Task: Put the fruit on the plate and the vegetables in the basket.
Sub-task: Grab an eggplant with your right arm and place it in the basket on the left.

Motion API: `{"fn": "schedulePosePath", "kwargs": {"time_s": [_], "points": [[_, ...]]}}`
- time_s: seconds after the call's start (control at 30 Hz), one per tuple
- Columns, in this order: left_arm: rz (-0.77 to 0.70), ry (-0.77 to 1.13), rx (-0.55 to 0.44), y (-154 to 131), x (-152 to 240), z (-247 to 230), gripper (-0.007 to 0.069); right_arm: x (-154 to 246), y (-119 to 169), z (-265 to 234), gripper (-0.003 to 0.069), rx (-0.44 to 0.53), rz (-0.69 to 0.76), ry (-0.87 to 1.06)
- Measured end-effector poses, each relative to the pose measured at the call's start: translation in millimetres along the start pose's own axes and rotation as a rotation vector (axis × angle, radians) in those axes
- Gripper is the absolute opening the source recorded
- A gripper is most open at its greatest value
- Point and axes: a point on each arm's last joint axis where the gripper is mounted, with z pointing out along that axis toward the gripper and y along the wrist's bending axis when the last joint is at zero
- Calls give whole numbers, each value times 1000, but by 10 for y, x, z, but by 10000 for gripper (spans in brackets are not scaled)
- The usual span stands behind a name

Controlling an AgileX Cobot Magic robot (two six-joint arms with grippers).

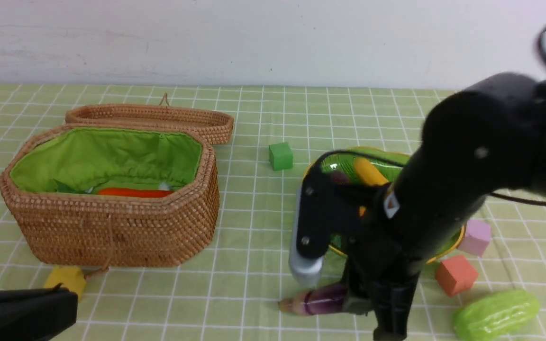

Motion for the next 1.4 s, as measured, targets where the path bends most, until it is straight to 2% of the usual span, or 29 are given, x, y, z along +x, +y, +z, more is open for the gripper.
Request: {"fn": "schedulePosePath", "kwargs": {"time_s": [0.1, 0.2, 0.37, 0.73, 0.87, 0.93, 0.97, 1.0, 1.17, 1.27, 1.4], "points": [[-5, 3, 3, -3, 2, 0, -13, -18, -104, 366, 456, -13, -66, 57], [-2, 5, 2, -2, 5, 0, -13, -33, -173, 562, 545, 6, -88, 66], [-1, 11, 0, 0, 10, 0, -13, -46, -233, 689, 570, 36, -105, 70], [-1, 20, -4, 4, 20, 2, -13, 17, -347, 1062, 531, 66, -185, 159], [-2, 30, -8, 7, 29, 1, -13, 34, -357, 1123, 474, 62, -191, 174], [-2, 37, -11, 10, 36, 1, -13, 34, -357, 1123, 391, 61, -189, 174], [-2, 39, -11, 11, 37, 1, -13, 34, -357, 1123, 384, 61, -189, 174], [-3, 40, -12, 11, 38, 1, -13, 38, -350, 1123, 333, 54, -185, 177], [4, 40, -18, 17, 39, 1, -13, 37, -335, 1122, 333, 37, -173, 178], [27, 56, -48, 45, 53, -1, -13, -24, -282, 1026, 333, 7, -126, 145], [56, 88, -152, 140, 78, -12, -13, -533, -216, 400, 333, 64, -53, -114]]}}
